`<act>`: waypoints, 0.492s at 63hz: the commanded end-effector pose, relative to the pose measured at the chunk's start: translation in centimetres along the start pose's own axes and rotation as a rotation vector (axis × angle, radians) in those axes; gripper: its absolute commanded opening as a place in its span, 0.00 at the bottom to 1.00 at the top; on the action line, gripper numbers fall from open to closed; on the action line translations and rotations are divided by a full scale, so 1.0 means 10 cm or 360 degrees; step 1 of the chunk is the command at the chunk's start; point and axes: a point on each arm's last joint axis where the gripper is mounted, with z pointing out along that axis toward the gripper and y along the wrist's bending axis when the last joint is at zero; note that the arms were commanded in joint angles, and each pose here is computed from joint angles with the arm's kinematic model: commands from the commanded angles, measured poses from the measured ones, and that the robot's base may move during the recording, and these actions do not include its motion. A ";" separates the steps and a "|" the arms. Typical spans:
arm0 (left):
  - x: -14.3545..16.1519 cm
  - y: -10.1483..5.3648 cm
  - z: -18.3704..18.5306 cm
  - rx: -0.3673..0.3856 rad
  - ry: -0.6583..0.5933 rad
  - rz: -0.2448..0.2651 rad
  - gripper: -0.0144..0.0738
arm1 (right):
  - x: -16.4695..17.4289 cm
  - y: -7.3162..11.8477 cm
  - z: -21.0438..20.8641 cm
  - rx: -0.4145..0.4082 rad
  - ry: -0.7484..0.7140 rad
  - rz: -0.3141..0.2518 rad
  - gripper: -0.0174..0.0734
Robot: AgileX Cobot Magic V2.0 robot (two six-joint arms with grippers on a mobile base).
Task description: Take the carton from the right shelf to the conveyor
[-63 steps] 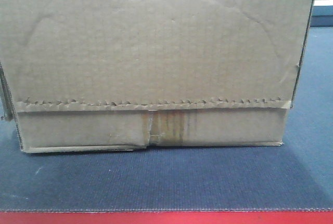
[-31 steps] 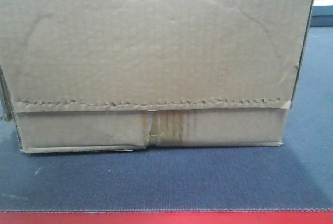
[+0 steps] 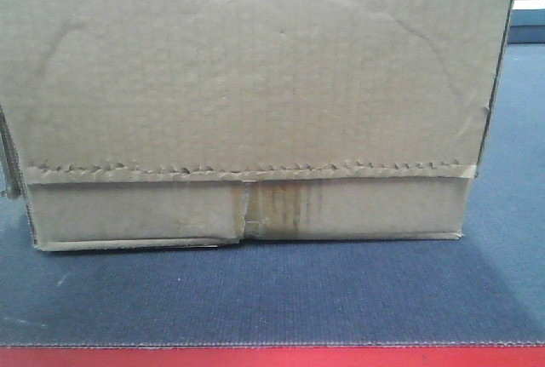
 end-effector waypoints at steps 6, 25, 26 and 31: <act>-0.02 0.00 -0.01 0.0010 -0.0025 0.0001 0.18 | 0.02 0.00 0.00 0.0005 -0.0023 -0.0026 0.12; -0.02 0.00 -0.01 0.0010 -0.0025 0.0001 0.18 | 0.50 -0.06 -0.13 0.0152 0.0050 0.0020 0.12; -0.02 0.00 -0.01 0.0010 -0.0025 0.0001 0.18 | 0.54 -0.06 -0.14 0.0162 0.0051 0.0020 0.12; -0.02 0.00 -0.01 0.0010 -0.0025 0.0001 0.18 | 0.76 -0.06 -0.21 0.0172 0.0055 0.0019 0.12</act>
